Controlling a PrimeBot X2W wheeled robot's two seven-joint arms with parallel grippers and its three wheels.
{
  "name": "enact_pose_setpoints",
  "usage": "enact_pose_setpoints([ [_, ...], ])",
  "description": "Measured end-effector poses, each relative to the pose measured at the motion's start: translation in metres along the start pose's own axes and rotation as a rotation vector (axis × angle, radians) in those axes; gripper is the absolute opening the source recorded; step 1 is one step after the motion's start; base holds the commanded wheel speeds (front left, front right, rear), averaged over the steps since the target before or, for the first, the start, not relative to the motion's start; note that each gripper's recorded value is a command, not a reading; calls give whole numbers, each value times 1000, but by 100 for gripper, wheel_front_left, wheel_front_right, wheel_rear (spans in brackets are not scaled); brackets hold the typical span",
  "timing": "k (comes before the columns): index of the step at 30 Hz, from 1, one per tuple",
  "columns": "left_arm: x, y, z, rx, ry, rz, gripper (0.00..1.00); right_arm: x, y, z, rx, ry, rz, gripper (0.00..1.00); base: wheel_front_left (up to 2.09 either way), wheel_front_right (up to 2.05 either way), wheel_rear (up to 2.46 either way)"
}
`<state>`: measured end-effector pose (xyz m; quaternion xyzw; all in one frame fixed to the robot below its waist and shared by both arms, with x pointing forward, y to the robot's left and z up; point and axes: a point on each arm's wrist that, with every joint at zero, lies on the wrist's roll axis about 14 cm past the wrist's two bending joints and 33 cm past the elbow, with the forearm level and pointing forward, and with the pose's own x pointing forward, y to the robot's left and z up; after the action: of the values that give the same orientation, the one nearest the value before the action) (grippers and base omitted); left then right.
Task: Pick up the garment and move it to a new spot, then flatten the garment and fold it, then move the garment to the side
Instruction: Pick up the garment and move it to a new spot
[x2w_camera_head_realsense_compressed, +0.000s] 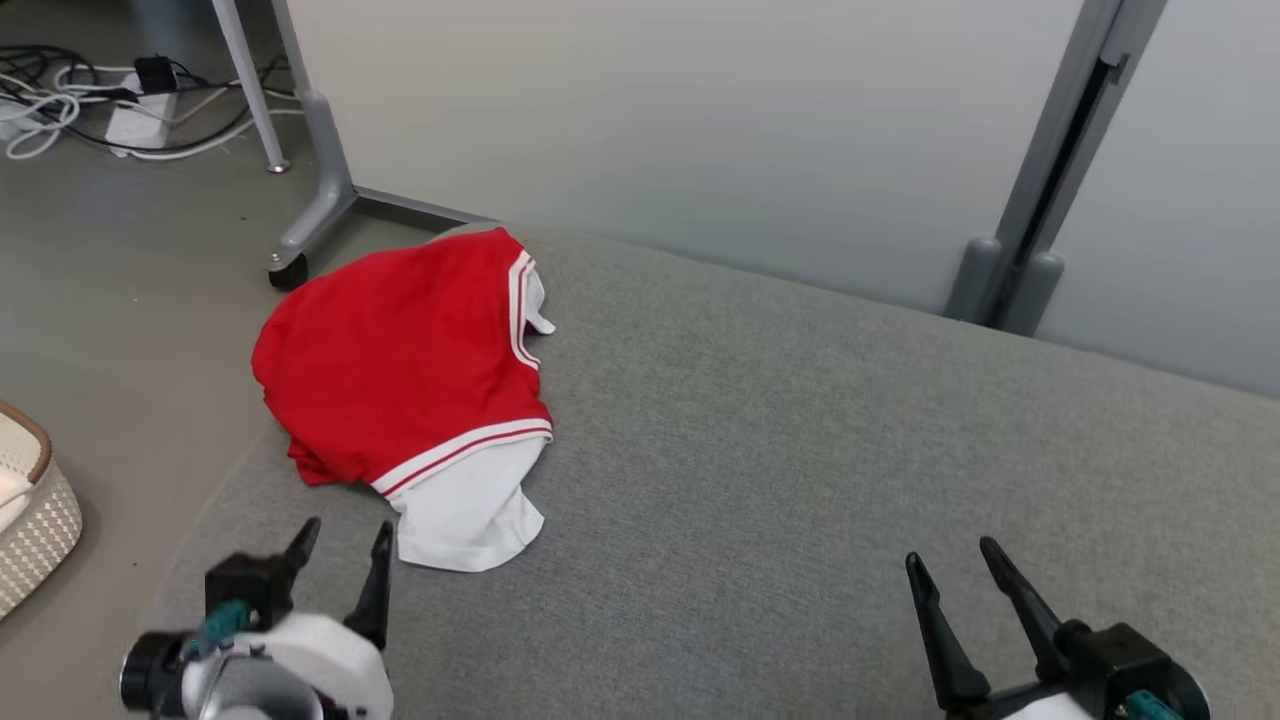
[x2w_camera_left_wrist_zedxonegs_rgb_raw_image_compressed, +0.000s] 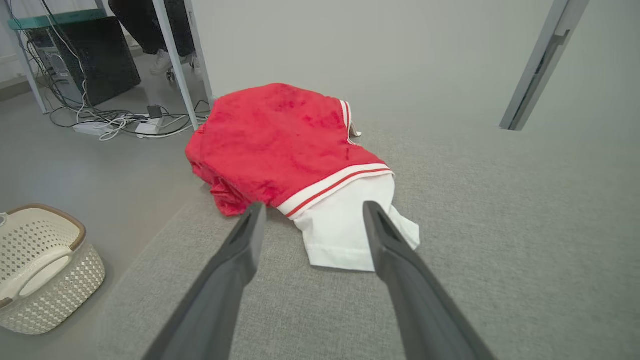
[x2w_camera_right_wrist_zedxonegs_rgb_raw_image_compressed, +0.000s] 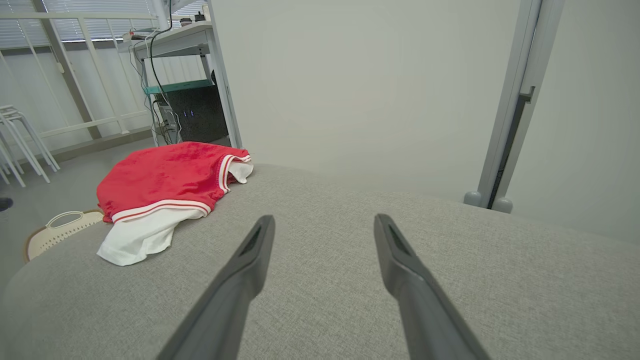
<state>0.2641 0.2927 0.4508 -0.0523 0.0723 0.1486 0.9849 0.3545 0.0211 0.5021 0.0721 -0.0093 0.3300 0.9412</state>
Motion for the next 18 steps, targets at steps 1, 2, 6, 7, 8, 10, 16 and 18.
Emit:
enact_pose_setpoints([
  [1, 10, -3, 3, 4, 18, -13, 100, 1, -4, 0, -3, -1, -4, 100, 0, 0, 0],
  [2, 21, -6, 7, 4, 33, -23, 100, 4, -8, 0, -4, -4, -8, 100, 0, 0, 0],
  [6, 67, -17, 13, -3, 133, -56, 100, 17, -27, -5, 10, -5, -28, 100, 0, 0, 0],
  [7, 77, -19, 12, -3, 162, -61, 100, 18, -33, -8, 16, 2, -36, 100, 0, 0, 0],
  [8, 88, -20, 11, -3, 186, -63, 100, 20, -38, -12, 22, 9, -45, 100, 0, 0, 0],
  [10, 107, -20, 9, 17, 227, -69, 100, 23, -48, -19, 35, 19, -63, 100, 0, 0, 0],
  [16, 138, -26, -35, 30, 436, -86, 100, 21, -79, -32, 67, 36, -148, 100, 0, 0, 0],
  [18, 146, -32, -49, 46, 498, -104, 100, 16, -90, -36, 73, 44, -181, 100, 0, 0, 0],
])
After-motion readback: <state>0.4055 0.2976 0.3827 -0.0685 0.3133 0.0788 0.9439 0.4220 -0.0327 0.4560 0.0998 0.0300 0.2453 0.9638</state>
